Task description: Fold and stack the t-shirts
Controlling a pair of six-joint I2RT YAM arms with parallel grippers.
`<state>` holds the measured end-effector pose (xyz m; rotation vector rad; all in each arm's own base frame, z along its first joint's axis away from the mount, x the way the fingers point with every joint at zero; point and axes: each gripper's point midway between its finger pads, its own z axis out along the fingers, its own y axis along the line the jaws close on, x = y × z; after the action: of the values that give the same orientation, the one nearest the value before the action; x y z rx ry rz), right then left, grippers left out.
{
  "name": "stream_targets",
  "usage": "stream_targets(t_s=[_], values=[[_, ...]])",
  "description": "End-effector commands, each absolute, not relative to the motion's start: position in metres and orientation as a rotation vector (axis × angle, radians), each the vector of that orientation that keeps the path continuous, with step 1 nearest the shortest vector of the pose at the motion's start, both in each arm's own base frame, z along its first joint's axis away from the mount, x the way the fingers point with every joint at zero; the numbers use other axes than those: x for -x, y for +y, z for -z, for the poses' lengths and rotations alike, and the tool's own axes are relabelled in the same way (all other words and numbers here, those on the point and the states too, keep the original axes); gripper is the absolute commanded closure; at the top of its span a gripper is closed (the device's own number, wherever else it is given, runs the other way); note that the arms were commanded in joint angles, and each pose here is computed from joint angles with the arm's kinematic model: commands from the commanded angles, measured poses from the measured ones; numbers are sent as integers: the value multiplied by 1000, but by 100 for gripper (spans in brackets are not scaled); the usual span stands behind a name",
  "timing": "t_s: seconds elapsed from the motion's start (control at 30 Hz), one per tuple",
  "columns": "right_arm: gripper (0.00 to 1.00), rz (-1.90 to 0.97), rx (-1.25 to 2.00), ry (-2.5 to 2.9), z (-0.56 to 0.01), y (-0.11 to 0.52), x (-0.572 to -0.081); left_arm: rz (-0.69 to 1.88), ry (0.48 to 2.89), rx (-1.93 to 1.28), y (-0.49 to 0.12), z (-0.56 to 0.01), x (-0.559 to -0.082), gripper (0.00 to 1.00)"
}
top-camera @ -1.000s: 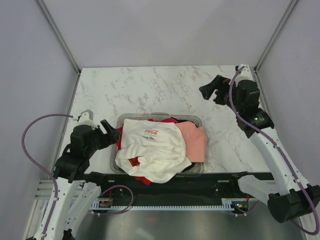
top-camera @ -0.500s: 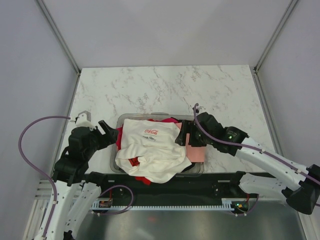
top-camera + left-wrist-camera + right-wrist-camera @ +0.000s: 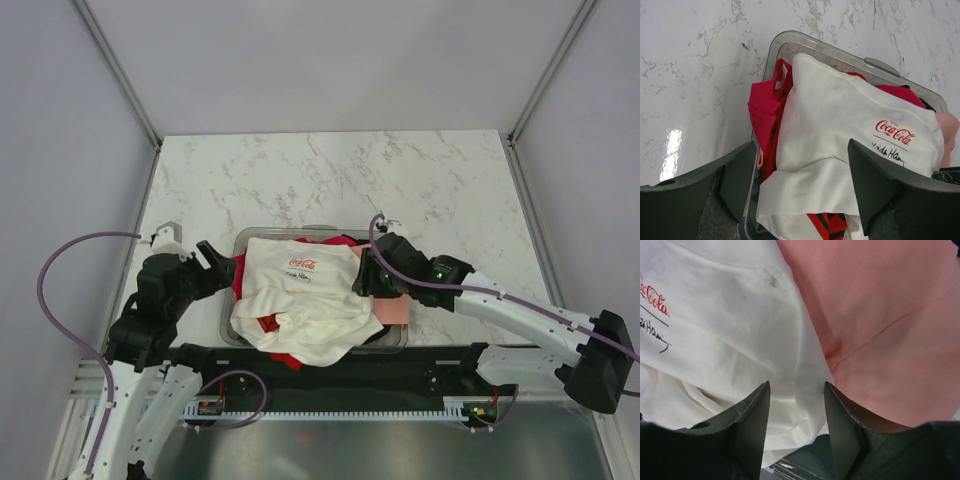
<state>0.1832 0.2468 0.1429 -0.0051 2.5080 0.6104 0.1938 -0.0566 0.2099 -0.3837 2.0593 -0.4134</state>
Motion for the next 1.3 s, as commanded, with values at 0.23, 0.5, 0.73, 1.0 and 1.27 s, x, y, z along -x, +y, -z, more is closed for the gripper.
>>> stream_targets(t_s=[0.23,0.5,0.73,1.0,1.27], values=[[84,-572,34,2474,-144,258,-200,450,2036,389,-61,-217,-196,19],[100,-796,-36,2016,-407,243,-219,381,2107,402,-58,-204,-207,15],[100,-617,-266,1568,-566,108,-203,267,2262,454,-57,-176,-236,14],[100,-437,-541,1468,-532,0,-169,164,2469,530,-59,-112,-270,21],[100,-407,-543,1447,-535,-27,-154,316,2595,591,-67,-84,-298,98]])
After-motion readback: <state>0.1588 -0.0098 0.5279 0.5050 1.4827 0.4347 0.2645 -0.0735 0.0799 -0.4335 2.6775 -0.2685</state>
